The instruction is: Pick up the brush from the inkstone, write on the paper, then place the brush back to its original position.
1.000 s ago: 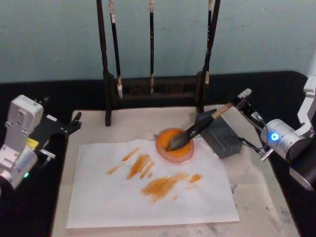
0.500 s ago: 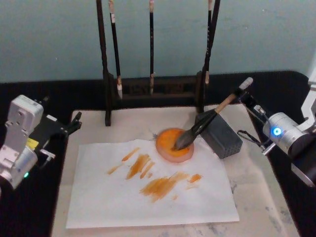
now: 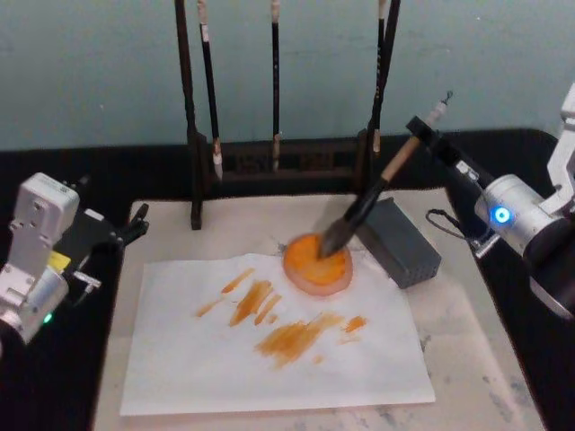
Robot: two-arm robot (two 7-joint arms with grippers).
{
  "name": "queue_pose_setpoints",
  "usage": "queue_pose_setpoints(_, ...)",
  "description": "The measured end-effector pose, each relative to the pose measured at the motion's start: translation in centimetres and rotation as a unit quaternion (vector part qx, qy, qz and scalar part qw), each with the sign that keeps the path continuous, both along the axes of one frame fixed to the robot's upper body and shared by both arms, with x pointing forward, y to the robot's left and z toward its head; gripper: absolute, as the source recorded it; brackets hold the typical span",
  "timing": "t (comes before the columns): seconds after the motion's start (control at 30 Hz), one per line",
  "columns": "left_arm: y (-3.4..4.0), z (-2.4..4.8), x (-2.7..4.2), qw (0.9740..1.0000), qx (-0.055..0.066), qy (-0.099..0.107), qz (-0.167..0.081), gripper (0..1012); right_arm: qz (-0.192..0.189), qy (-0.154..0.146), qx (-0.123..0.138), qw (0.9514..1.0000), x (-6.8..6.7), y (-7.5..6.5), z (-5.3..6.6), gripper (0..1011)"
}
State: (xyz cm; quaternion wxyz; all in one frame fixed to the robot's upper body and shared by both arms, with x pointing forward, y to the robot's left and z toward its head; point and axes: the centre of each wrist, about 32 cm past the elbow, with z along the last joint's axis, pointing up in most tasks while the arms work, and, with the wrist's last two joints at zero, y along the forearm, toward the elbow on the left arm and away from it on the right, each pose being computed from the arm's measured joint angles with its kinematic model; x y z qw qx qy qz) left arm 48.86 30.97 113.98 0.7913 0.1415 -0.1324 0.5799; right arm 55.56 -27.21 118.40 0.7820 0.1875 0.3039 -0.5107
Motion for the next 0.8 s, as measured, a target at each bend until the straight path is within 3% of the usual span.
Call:
queue_pose_setpoints(0.3,0.0,0.0,0.0,1.0,0.0,0.0,0.0,1001,0.02,-0.061,-0.067,0.9957,0.2,1.0,1.8,189)
queue_pose_setpoints(0.37,0.0,0.0,0.0,1.0,0.0,0.0,0.0,1001,0.025,-0.078,-0.088,0.9928,0.2,1.3,2.2,189)
queue_pose_setpoints(0.43,0.0,0.0,0.0,1.0,0.0,0.0,0.0,1001,0.031,-0.109,-0.122,0.9861,0.1,1.8,2.9,189)
queue_pose_setpoints(0.53,0.0,0.0,0.0,1.0,0.0,0.0,0.0,1001,0.035,-0.123,-0.137,0.9822,0.0,1.9,3.2,189)
queue_pose_setpoints(0.8,0.0,0.0,0.0,1.0,0.0,0.0,0.0,1001,0.064,-0.167,-0.187,0.9661,-0.8,2.6,3.9,189)
